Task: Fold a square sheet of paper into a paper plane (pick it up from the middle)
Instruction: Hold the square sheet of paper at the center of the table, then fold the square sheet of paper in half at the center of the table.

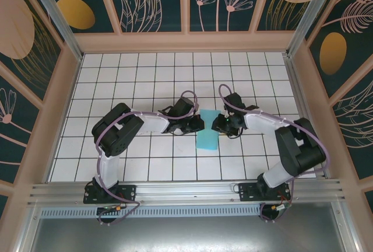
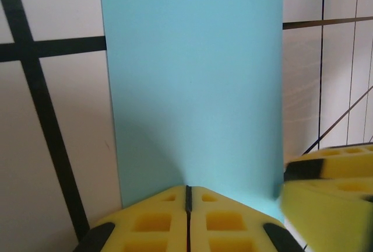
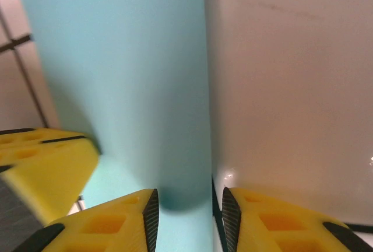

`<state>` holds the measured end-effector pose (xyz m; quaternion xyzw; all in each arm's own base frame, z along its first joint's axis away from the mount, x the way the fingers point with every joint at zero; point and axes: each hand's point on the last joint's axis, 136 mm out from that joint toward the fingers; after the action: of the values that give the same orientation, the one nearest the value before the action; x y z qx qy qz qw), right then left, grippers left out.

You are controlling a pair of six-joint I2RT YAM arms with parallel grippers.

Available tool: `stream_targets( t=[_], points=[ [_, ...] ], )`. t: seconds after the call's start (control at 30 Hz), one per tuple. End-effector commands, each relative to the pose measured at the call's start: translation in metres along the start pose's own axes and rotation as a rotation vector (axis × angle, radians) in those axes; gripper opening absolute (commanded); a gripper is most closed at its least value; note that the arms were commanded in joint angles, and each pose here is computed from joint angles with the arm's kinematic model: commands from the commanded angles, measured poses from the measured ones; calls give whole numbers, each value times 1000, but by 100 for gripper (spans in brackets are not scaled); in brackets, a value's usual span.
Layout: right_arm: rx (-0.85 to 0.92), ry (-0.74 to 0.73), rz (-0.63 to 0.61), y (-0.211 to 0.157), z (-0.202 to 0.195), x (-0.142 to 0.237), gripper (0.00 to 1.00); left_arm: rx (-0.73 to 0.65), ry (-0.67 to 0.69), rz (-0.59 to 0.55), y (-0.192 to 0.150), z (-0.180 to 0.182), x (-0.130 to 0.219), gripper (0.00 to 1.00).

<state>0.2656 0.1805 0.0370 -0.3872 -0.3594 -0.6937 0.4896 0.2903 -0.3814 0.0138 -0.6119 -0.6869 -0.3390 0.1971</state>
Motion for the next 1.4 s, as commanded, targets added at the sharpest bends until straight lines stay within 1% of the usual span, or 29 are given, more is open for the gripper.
stream_targets(
  t=[0.0,0.07,0.1,0.17,0.2,0.27,0.37,0.43,0.63,0.77,1.17,1.23,1.37],
  points=[
    [52,83,-41,-3,23,26,38,63,230,98,-40,71,-7,7],
    [80,127,-24,-13,35,26,37,66,233,98,-40,72,-6,5],
    [87,150,-9,-19,39,23,34,65,234,96,-40,72,-6,4],
    [75,169,17,-25,42,15,25,65,240,96,-41,74,-6,1],
    [65,166,20,-26,40,11,19,66,246,97,-42,76,-6,0],
    [54,158,27,-28,36,5,11,65,255,99,-42,78,-7,0],
    [46,146,47,-36,27,-3,4,68,265,104,-45,82,-8,0],
    [42,139,61,-41,21,-6,1,71,270,103,-45,84,-8,0],
    [35,135,107,-55,7,-15,0,94,302,113,-55,98,-6,0],
    [24,98,122,-61,-8,-17,0,104,321,114,-59,105,-5,0],
    [-46,30,135,-86,-56,-9,0,136,362,116,-70,121,-2,0],
    [-46,45,102,-81,-55,-3,0,137,358,118,-70,121,-2,0],
    [6,177,24,-60,-18,20,0,134,346,116,-70,119,-3,0]
  ],
)
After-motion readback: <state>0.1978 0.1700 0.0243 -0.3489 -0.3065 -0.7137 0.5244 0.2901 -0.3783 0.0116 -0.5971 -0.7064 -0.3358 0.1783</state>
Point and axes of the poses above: each hand's point on the last joint's axis, 136 mm out from that joint toward the fingers, its own x axis back along the fingers, its own z axis along the line the jaws close on, y = z × x, and after that the axes turned 2 degrees about -x, right-handed
